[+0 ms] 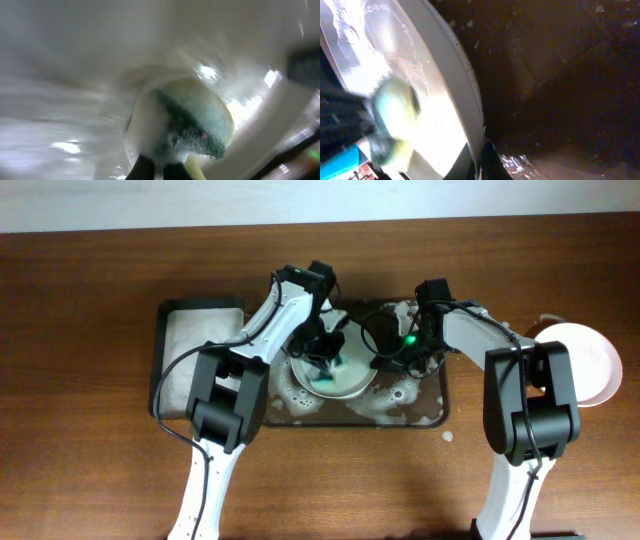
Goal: Clean dirty plates on tray and stack at the side
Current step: 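Withdraw the sponge upward and lift the white plate with right gripper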
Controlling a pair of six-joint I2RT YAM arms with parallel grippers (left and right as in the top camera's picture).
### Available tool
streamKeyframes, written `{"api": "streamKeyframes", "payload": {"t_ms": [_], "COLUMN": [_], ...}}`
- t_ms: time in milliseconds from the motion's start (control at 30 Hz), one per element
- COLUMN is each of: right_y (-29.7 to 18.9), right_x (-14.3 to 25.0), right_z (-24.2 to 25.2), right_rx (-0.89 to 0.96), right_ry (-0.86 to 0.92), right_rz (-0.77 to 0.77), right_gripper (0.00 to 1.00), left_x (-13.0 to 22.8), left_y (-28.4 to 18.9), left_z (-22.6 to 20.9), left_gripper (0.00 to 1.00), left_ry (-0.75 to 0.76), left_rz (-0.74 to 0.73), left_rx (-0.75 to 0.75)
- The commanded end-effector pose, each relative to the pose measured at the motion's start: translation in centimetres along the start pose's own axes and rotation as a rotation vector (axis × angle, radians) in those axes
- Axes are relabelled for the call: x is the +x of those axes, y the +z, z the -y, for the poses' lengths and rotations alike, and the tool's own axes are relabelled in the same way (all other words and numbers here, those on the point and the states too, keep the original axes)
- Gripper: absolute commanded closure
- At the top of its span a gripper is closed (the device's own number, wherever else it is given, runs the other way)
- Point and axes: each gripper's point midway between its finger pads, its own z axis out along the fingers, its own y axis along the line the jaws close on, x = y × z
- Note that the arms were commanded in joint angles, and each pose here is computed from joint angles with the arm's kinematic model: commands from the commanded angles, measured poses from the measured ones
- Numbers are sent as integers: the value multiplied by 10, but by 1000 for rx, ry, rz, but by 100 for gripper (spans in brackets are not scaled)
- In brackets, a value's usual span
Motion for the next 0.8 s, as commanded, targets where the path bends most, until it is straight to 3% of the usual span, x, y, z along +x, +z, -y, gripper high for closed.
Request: {"api": "streamKeyframes", "payload": {"t_ms": [0,133,333,500,633,767], "right_y": [5,5,5,5,5,5], "right_x": [5,5,5,4,4,4], "right_z": [12,12,12,11,12,12], "right_rx": [33,33,33,33,34,37], "right_ry": [7,7,7,5,6,5], "right_rz": [-14,-14,-14,-11,-12,-11], "right_gripper": [96,96,96,96,96,96], "left_x": [-11,-37,-62,-85,-89,-74], "left_y": [17,9,2,-37,-81,-114], "left_z": [-89,-102,-98,-72,-56,-66], "left_gripper": [100,100,100,100,100,100], "left_ry": [-79,-111,-131,-111,-105,-129], "left_rz": [31,149,255,342,375,356], "left_rx": [-360,-442,-428,-345,-334,-447]}}
